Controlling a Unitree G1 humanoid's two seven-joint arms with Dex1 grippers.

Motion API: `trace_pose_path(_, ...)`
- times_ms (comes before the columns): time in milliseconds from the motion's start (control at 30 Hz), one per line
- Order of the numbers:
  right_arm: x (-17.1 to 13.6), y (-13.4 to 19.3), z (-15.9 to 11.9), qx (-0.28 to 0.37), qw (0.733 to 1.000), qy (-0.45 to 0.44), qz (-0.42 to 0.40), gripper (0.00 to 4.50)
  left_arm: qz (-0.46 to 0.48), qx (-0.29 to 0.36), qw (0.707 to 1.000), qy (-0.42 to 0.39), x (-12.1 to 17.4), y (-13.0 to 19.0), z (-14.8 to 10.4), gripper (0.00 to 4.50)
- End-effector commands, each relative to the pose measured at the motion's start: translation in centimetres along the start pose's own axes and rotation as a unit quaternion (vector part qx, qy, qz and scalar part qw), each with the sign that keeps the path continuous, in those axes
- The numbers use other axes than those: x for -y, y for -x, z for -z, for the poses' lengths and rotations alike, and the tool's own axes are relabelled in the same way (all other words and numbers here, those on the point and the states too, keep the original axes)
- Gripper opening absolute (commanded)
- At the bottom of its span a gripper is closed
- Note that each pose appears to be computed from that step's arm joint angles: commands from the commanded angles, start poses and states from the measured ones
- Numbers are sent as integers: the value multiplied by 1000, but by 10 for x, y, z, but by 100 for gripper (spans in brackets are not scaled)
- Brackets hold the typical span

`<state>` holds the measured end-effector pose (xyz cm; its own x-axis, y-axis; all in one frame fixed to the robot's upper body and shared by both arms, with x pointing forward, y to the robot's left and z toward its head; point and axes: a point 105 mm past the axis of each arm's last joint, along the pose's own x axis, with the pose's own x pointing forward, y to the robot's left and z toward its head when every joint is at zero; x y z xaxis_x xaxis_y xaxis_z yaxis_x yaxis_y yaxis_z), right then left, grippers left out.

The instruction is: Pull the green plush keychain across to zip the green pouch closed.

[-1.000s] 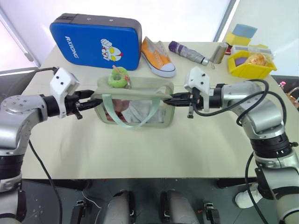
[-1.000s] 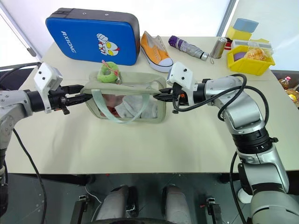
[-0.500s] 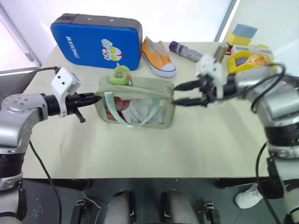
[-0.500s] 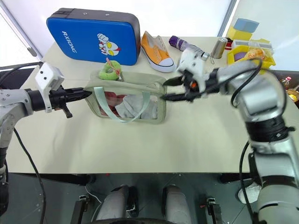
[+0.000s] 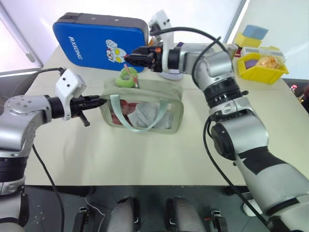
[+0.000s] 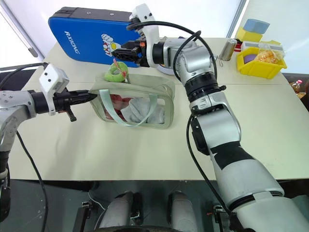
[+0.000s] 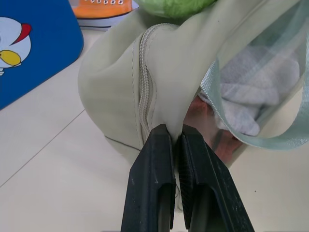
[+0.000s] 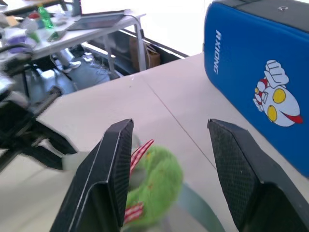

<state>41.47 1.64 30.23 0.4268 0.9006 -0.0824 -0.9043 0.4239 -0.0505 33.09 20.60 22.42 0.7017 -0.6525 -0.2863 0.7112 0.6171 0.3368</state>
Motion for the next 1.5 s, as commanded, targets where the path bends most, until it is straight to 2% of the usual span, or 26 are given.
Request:
trace_pose_path(33,0,-4,-1,-11,1000,10,3,253,-5,1,1000,-11,2,4,-5,0)
trace_pose_path(367,-6,-7,17,-59,998,-26,-24,253,-17,-2,1000,-6,2,8,-2,0)
trace_pose_path(767,-21,-4,8,-55,992,-92,-67,253,-19,5,1000,-12,0,2,-4,0)
trace_pose_path(900,-23,-5,19,-74,991,-83,-69,253,-18,7,1000,-16,0,-1,-4,0)
trace_pose_path(1067,-16,-6,17,-64,994,-73,-43,253,-21,7,1000,-17,-1,-1,-3,0)
trace_pose_path(1167,-10,-6,10,-47,996,-73,-26,167,-21,7,1000,-17,-1,-1,-3,0)
trace_pose_path(1267,-8,-5,7,-40,997,-68,-23,17,-23,7,1000,-19,-1,-1,-3,0)
trace_pose_path(1500,-1,19,-22,-9,999,-43,-15,7,-27,8,999,-22,-4,0,-3,0)
